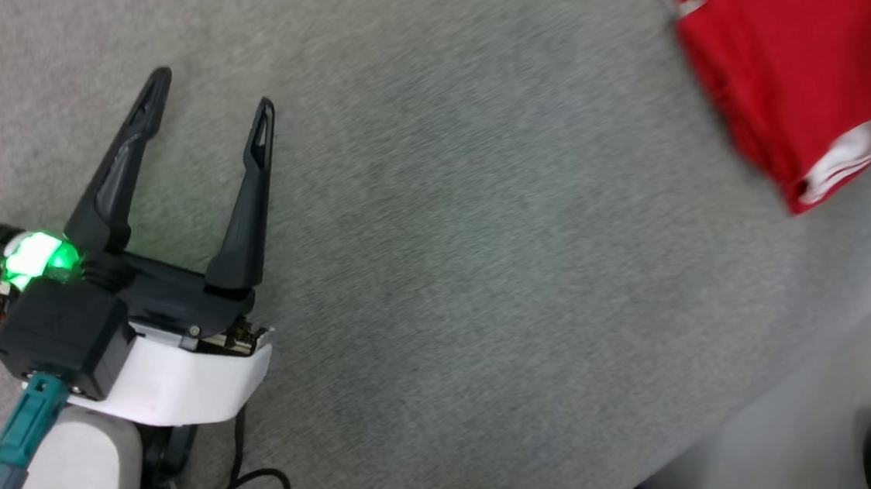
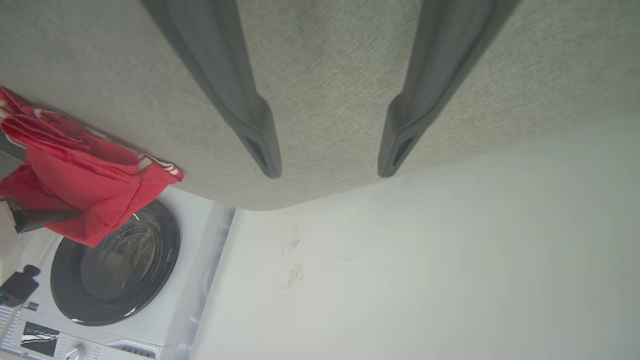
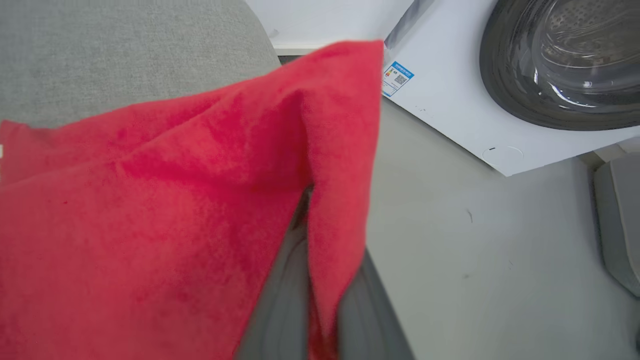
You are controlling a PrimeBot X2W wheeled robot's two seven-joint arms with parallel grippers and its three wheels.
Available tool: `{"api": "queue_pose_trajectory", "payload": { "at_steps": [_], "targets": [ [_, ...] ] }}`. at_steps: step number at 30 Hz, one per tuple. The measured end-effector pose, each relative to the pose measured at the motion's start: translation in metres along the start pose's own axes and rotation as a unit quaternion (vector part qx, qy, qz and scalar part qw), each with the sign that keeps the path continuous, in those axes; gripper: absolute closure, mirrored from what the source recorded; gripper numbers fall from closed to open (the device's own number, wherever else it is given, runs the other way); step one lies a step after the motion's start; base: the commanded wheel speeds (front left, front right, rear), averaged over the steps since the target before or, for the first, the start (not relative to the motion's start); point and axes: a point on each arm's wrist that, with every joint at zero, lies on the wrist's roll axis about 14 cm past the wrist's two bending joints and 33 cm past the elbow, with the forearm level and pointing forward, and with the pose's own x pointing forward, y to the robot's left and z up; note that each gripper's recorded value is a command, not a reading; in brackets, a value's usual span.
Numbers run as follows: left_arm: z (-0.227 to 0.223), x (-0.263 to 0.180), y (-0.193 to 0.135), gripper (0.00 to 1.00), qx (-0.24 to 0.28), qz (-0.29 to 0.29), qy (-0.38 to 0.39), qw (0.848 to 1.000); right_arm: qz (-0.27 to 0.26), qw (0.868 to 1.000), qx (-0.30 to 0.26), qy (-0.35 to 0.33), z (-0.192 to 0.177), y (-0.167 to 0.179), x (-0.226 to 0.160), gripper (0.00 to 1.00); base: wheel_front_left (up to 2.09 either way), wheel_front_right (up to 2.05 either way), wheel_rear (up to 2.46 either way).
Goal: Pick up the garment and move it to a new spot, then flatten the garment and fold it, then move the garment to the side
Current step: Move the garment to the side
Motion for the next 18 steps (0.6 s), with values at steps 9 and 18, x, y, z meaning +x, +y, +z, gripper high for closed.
{"api": "queue_pose_trajectory", "payload": {
  "at_steps": [9,18],
  "targets": [
    [-0.017,-0.008,0.019,0.00,0.004,0.010,0.012,1.000,-0.029,0.999,0.015,0.024,-0.029,0.017,0.039,1.00,0.00,0.00,0.00],
    [0.000,-0.012,0.017,0.00,0.008,0.017,-0.002,1.000,-0.079,0.995,0.029,-0.058,-0.009,-0.006,0.027,0.00,0.00,0.00,0.00]
  ]
}}
